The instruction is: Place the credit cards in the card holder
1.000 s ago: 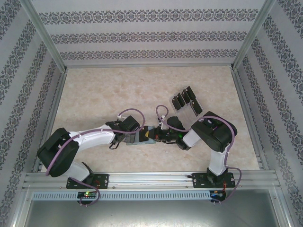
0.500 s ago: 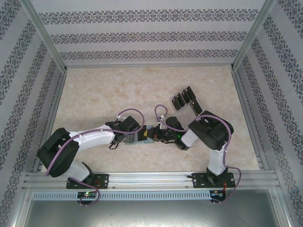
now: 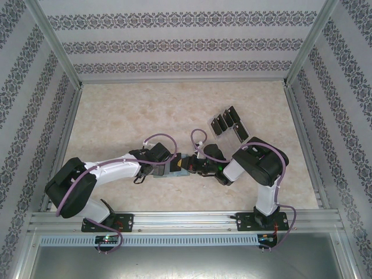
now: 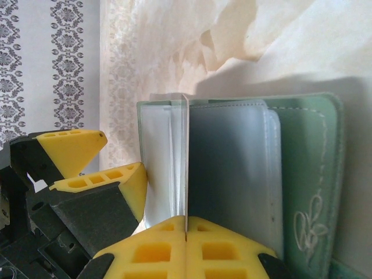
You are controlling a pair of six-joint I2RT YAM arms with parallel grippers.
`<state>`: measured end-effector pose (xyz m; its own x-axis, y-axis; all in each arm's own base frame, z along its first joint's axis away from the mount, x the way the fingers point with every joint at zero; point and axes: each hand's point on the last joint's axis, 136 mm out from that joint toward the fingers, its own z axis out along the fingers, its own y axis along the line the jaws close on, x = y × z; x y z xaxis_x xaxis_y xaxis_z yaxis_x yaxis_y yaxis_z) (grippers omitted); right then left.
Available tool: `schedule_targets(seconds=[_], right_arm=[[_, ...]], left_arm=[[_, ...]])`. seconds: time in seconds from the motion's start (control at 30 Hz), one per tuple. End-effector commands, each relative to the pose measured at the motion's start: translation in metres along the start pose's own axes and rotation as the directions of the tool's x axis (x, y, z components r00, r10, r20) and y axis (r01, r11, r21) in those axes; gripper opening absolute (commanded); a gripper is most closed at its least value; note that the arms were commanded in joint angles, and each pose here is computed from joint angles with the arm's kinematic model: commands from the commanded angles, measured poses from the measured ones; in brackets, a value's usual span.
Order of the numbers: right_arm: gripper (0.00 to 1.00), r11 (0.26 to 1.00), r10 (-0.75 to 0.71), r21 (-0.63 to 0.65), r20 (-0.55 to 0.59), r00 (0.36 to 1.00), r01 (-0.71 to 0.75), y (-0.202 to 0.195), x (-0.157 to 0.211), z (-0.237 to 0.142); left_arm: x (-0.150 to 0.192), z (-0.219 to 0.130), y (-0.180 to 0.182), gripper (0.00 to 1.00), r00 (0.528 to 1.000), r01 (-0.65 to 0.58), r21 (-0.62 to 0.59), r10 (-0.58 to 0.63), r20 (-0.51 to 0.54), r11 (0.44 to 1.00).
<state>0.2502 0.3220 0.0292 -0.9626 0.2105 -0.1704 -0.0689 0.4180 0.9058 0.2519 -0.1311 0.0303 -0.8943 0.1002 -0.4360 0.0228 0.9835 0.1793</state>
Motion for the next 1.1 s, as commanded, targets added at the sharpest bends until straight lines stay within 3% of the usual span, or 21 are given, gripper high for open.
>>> schedule_targets(seconds=[0.0,0.37,1.07], right_arm=[[0.0,0.998,0.007,0.061,-0.004,1.0,-0.006,-0.014,0.006,0.002],[0.0,1.0,-0.019,-0.012,-0.091,0.996,0.018,0.005,0.02,0.01],[0.0,0.997,-0.003,-0.077,-0.1,0.995,-0.004,0.016,0.027,0.005]], left_arm=[[0.024,0.008,0.01,1.0,0.997,-0.024,-0.025,0.022,-0.079,0.999],[0.023,0.009,0.008,1.0,0.996,-0.025,-0.023,0.023,-0.081,0.999],[0.025,0.007,0.01,1.0,0.996,-0.024,-0.025,0.022,-0.082,0.999]])
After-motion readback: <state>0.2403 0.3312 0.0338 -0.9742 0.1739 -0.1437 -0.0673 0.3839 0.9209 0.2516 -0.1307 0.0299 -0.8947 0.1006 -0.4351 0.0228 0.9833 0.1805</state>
